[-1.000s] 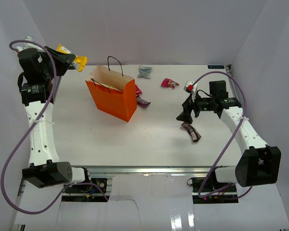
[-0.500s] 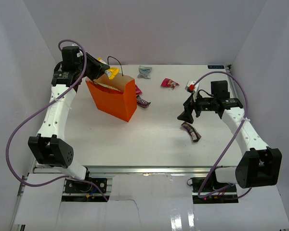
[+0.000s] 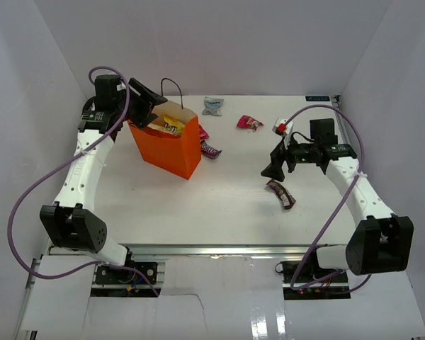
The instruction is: Place the snacks into the paper bag
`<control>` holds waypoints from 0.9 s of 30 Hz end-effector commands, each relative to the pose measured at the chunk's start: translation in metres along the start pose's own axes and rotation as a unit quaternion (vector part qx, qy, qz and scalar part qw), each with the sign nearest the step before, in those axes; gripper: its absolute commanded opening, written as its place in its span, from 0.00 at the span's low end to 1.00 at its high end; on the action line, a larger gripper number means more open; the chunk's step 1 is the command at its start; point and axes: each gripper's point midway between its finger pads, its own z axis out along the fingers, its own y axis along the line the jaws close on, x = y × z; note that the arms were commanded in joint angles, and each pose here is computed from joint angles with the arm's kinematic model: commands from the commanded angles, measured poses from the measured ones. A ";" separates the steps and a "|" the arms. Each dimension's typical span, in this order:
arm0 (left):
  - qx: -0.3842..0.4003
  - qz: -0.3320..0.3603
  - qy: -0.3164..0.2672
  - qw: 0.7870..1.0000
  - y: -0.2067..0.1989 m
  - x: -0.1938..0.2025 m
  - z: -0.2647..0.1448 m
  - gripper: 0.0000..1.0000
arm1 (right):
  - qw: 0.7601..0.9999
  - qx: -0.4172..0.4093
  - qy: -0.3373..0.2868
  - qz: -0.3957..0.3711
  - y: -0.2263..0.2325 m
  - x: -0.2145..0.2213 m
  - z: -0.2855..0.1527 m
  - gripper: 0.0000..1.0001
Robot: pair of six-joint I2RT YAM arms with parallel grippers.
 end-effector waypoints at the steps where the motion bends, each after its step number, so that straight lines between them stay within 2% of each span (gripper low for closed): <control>1: 0.040 0.019 -0.025 0.999 -0.032 -0.010 -0.028 0.77 | 0.999 0.019 0.008 0.028 -0.010 -0.001 0.000 0.97; 5: 0.060 0.052 -0.049 0.996 -0.053 -0.023 -0.044 0.79 | 0.988 0.102 0.057 0.099 -0.033 0.023 -0.002 0.99; 6: 0.075 0.067 -0.063 0.993 -0.066 -0.030 -0.054 0.80 | 0.976 0.162 0.093 0.115 -0.050 0.038 -0.009 0.99; 8: 0.090 0.117 -0.085 0.985 -0.078 -0.038 -0.068 0.83 | 0.952 0.220 0.132 0.164 -0.061 0.058 -0.015 1.00; 9: 0.099 0.139 -0.104 0.980 -0.087 -0.044 -0.079 0.84 | 0.933 0.263 0.168 0.179 -0.068 0.075 -0.026 1.00; 10: 0.096 0.179 -0.122 0.972 -0.087 -0.049 -0.086 0.87 | 0.923 0.277 0.182 0.197 -0.069 0.085 -0.028 1.00; 12: 0.093 0.213 -0.165 0.959 -0.090 -0.057 -0.114 0.90 | 0.917 0.280 0.202 0.198 -0.065 0.098 -0.031 0.99; 13: 0.067 0.238 -0.189 0.950 -0.078 -0.063 -0.118 0.93 | 0.916 0.281 0.205 0.200 -0.061 0.105 -0.031 1.00; 14: 0.070 0.252 -0.217 0.940 -0.080 -0.064 -0.145 0.94 | 0.917 0.277 0.207 0.201 -0.058 0.109 -0.029 1.00; 15: 0.061 0.260 -0.231 0.936 -0.074 -0.065 -0.154 0.95 | 0.918 0.270 0.212 0.200 -0.055 0.113 -0.026 1.00; 17: 0.013 0.267 -0.255 0.929 -0.042 -0.065 -0.160 0.98 | 0.917 0.249 0.237 0.203 -0.045 0.125 -0.019 0.92; 18: 0.021 0.269 -0.275 0.923 -0.039 -0.059 -0.185 0.98 | 0.916 0.238 0.248 0.207 -0.040 0.130 -0.017 0.88; 19: 0.018 0.270 -0.279 0.921 -0.030 -0.055 -0.189 0.98 | 0.910 0.230 0.267 0.216 -0.037 0.142 -0.013 0.82; 20: -0.001 0.273 -0.260 0.926 -0.006 -0.043 -0.178 0.98 | 0.908 0.228 0.276 0.216 -0.036 0.148 -0.010 0.82; 21: 0.008 0.274 -0.267 0.924 -0.002 -0.034 -0.192 0.98 | 0.902 0.234 0.291 0.219 -0.038 0.157 -0.009 0.81; 22: -0.006 0.273 -0.247 0.930 0.017 -0.023 -0.183 0.98 | 0.900 0.240 0.292 0.217 -0.041 0.162 -0.008 0.81; 25: -0.019 0.258 -0.234 0.937 0.045 -0.004 -0.188 0.98 | 0.894 0.261 0.299 0.208 -0.051 0.171 -0.008 0.80; 26: -0.018 0.249 -0.231 0.940 0.050 0.001 -0.189 0.98 | 0.894 0.263 0.298 0.207 -0.053 0.171 -0.007 0.76; 27: -0.011 0.243 -0.235 0.941 0.052 0.006 -0.195 0.98 | 0.894 0.260 0.301 0.208 -0.054 0.174 -0.004 0.66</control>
